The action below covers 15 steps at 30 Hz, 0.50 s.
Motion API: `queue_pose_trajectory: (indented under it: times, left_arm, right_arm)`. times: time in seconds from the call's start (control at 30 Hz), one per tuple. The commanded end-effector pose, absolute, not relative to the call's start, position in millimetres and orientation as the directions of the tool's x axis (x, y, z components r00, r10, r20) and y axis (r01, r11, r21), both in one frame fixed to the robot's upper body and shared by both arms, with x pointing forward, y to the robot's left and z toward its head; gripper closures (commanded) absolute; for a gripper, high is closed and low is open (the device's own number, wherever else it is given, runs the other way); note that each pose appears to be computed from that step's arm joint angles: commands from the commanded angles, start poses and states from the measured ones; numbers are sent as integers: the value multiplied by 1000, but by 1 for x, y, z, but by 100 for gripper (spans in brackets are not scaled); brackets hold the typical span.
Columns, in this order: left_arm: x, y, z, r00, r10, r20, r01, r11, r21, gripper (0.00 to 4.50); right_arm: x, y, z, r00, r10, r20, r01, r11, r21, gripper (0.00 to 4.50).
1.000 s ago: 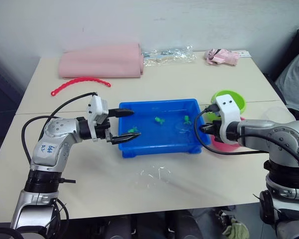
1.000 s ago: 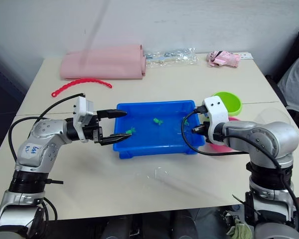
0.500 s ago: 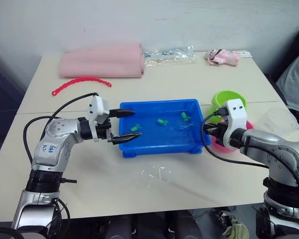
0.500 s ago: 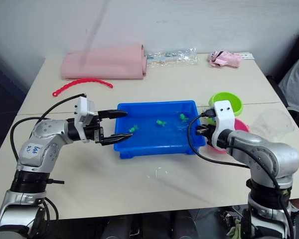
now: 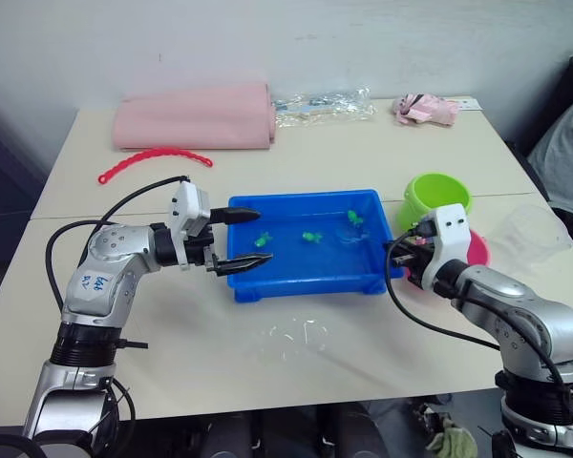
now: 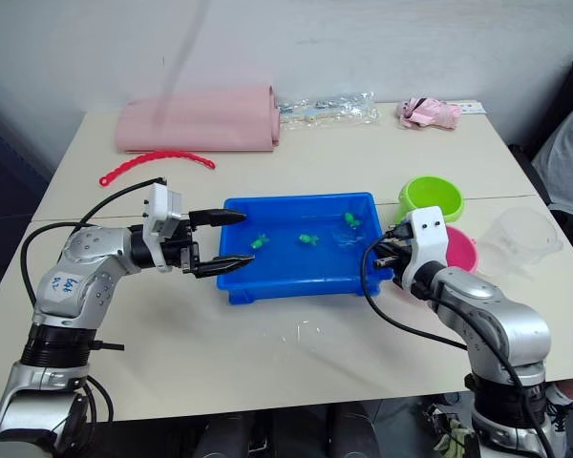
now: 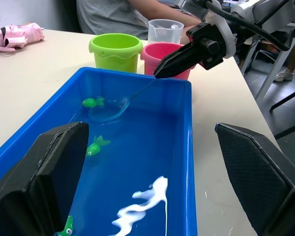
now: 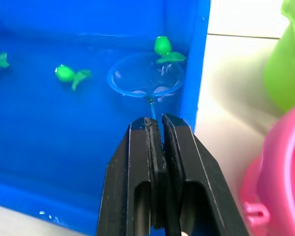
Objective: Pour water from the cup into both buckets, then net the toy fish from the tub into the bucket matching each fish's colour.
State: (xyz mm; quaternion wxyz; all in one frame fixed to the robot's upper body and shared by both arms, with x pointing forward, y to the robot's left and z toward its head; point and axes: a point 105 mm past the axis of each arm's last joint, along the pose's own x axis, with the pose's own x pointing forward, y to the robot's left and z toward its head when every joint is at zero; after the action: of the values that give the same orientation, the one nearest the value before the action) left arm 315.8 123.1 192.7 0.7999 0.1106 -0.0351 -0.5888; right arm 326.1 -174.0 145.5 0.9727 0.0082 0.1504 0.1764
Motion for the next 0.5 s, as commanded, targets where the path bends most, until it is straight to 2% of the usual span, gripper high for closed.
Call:
queue_pose_trajectory:
  times: [0.03,0.27,0.5]
  left_arm:
    - [315,121,200,296,-954,-47,930,277,240,2]
    - [315,121,200,298,-954,-44,930,279,240,2]
    - [314,122,199,302,-952,-43,929,284,238,2]
  right_arm:
    - [330,-173,153,913,331,-239,-329,943,49,450]
    - [337,-170,156,929,320,-188,-316,947,51,450]
    - [332,-172,162,939,325,-112,-320,946,58,450]
